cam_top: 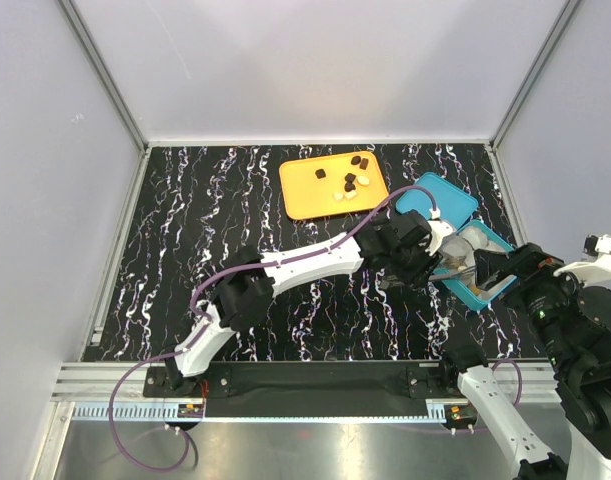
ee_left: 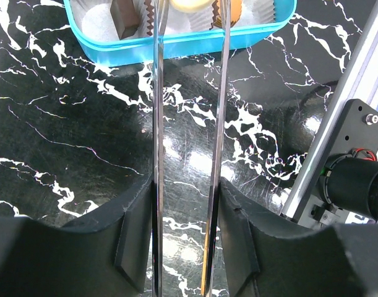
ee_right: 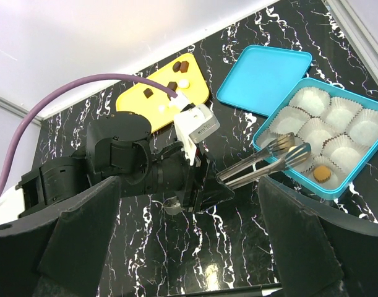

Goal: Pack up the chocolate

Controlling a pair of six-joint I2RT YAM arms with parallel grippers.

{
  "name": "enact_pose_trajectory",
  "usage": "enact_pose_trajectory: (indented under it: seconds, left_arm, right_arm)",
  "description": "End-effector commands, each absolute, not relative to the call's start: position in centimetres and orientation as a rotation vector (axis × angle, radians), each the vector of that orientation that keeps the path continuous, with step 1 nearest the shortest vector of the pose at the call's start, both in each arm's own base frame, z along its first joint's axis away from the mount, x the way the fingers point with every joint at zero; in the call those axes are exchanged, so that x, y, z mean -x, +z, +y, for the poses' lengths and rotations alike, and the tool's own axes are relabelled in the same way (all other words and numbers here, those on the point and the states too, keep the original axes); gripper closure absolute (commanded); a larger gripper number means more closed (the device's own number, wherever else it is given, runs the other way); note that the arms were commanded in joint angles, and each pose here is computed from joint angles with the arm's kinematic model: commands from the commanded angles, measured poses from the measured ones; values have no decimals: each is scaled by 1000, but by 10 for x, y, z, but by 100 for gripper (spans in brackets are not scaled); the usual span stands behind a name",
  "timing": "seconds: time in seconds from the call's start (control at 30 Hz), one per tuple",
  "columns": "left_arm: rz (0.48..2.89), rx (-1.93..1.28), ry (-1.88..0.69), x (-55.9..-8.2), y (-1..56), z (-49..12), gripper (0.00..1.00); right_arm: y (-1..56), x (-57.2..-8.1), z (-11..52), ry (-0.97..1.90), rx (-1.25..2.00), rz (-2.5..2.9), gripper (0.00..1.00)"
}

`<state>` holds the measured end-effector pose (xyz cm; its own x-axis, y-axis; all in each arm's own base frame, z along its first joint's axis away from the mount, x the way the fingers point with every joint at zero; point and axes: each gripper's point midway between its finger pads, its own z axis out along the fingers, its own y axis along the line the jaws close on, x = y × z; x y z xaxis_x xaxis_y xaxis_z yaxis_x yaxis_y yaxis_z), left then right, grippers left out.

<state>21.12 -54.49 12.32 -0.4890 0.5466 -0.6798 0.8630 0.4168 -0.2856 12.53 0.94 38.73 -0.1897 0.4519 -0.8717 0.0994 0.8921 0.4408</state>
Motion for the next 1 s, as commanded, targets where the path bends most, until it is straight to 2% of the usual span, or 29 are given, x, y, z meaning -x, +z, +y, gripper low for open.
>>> enact_pose_trajectory:
  seconds: [0.0, 0.4, 0.6, 0.8, 0.97]
  left_arm:
    - [2064, -1166, -905, -218, 161, -562, 53]
    - [2028, -1138, -914, -220, 184, -560, 52]
    - [1941, -1055, -929, -222, 247, -547, 53]
    - [1912, -878, -773, -257, 310, -496, 53]
    - [2018, -730, -601, -308, 296, -435, 53]
  right_arm:
    - [395, -128, 6, 321, -415, 1711, 0]
    - [394, -128, 9, 344, -423, 1716, 0]
    - [400, -129, 12, 361, -421, 1715, 0]
    - [396, -135, 20, 398, -414, 1741, 0]
    - [388, -140, 25, 413, -413, 1763, 0]
